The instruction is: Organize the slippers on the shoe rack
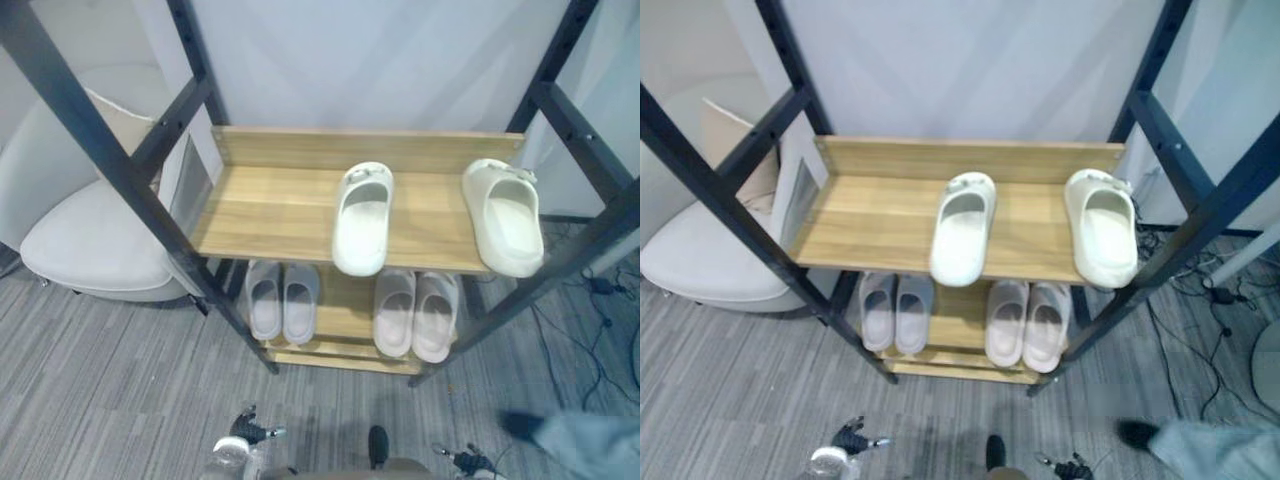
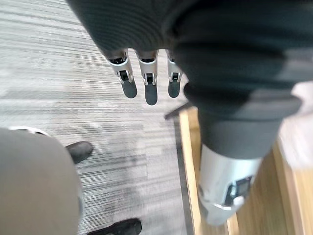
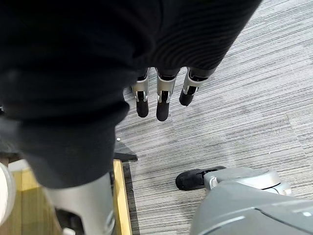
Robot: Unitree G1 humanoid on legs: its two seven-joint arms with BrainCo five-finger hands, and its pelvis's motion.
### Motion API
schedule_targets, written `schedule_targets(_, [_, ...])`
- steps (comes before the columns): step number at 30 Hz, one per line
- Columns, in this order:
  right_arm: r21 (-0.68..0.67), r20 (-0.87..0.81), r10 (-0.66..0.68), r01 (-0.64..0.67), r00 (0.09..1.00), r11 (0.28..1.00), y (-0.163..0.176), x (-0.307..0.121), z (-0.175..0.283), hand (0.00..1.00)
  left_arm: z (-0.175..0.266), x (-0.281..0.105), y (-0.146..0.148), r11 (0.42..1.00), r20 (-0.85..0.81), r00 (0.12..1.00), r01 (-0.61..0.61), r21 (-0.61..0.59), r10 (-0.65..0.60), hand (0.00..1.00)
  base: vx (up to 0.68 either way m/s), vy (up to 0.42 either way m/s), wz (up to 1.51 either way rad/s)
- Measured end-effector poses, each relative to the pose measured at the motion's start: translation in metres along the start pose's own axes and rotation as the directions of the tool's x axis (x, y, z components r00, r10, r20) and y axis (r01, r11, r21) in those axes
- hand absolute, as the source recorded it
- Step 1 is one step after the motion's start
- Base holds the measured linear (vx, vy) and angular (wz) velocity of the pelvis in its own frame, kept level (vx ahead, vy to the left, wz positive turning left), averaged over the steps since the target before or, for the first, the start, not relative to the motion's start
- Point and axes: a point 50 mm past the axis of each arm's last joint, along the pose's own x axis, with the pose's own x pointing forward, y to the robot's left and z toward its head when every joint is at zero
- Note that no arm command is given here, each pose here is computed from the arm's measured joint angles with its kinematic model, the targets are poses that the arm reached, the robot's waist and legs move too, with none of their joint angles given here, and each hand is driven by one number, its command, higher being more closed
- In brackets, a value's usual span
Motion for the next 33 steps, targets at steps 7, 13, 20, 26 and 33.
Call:
schedule_targets(7, [-0.002,0.01,0.009,-0.009,1.0,1.0,0.005,-0.001,0.0,0.0,0.093,-0.015,-0.043,0.968,0.396,0.885,0.203,0.147,-0.246,0.0,0.0,-0.012,0.08])
schedule_targets(13, [-0.01,0.018,0.004,-0.004,1.0,1.0,0.002,0.0,0.003,0.0,0.156,-0.062,-0.062,0.904,0.67,0.63,0.4,0.154,-0.393,0.0,0.0,-0.002,0.01])
schedule_targets(20, [-0.035,0.025,0.009,-0.008,1.0,0.999,0.001,0.001,0.005,0.0,0.183,-0.094,-0.061,0.861,0.782,0.47,0.484,0.16,-0.409,0.0,0.0,0.0,0.0])
schedule_targets(26, [-0.069,0.03,0.017,-0.015,0.999,0.998,0.001,0.001,0.007,0.0,0.212,-0.137,-0.055,0.812,0.895,0.263,0.561,0.161,-0.359,0.0,0.0,0.0,0.0])
schedule_targets(33, [-0.109,0.028,0.026,-0.023,0.999,0.994,0.001,0.001,0.006,0.0,0.228,-0.17,-0.052,0.779,0.946,0.125,0.604,0.166,-0.298,0.0,0.0,0.0,0.0])
